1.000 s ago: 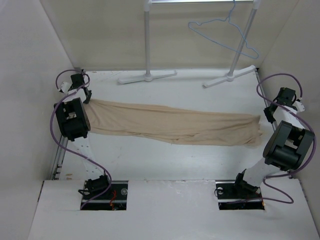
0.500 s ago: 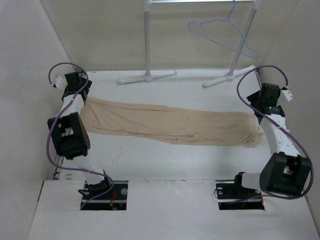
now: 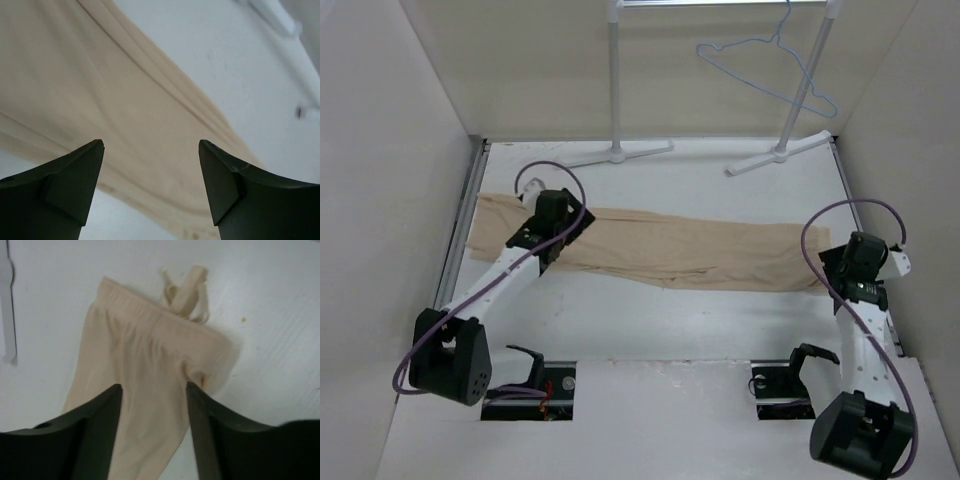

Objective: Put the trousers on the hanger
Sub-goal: Fold the trousers

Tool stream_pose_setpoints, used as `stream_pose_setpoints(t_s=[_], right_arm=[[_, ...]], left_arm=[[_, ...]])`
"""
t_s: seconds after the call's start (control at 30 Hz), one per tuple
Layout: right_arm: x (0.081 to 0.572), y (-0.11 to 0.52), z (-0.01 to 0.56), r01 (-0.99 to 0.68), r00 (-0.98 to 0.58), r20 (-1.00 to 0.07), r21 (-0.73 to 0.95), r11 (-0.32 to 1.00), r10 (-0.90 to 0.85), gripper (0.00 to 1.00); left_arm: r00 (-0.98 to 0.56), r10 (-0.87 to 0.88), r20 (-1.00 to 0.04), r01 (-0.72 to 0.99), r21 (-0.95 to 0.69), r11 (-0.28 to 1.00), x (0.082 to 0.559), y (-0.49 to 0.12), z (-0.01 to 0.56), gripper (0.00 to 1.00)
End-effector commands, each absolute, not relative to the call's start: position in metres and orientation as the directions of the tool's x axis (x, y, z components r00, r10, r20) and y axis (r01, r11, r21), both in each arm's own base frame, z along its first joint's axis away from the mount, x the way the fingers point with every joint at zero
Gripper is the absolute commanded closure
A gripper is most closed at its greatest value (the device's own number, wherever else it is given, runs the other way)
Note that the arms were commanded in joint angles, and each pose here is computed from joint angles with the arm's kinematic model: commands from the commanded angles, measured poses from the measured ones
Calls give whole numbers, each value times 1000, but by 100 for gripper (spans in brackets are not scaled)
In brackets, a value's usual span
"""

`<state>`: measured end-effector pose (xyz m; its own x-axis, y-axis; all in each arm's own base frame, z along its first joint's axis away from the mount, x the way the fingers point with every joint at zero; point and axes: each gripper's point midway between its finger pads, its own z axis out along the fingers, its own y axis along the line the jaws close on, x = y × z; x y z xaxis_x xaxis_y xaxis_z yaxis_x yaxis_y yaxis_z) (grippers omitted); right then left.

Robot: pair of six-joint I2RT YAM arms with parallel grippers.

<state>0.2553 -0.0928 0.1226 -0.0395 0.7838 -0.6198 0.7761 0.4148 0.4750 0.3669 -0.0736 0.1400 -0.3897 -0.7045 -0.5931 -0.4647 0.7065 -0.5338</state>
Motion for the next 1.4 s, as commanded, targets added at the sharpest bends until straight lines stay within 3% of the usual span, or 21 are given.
stream_pose_setpoints(t_s=[0.0,0.07,0.37,0.63,0.8,1.17,1.23,1.37], right_arm=[[237,-109,117,803,25,-595,490,338,803,36],[239,-115,106,816,7,-560,482,319,828,29],[264,-122,86,801,-30,-472,516,304,881,20],[256,-123,59,871,50,-388,468,150,920,21],[235,-125,64,905,126,-454,417,85,882,21],[263,-129,34,927,96,-398,371,64,912,18],[267,-130,35,928,109,-401,369,51,909,21],[269,-128,36,939,110,-428,340,47,897,47]], left_arm=[[-457,-665,-591,-371,-552,746,333,-113,148,25],[-486,-647,-587,-320,-569,757,315,-128,150,25],[-614,-573,-544,-121,-652,749,260,-172,152,24],[-646,-546,-533,-84,-662,745,237,-174,138,24],[-652,-546,-527,-84,-665,742,236,-172,136,24],[-663,-538,-522,-92,-655,750,235,-173,129,24],[-660,-540,-523,-95,-655,750,236,-172,130,24],[-654,-543,-527,-97,-654,751,238,-171,132,25]])
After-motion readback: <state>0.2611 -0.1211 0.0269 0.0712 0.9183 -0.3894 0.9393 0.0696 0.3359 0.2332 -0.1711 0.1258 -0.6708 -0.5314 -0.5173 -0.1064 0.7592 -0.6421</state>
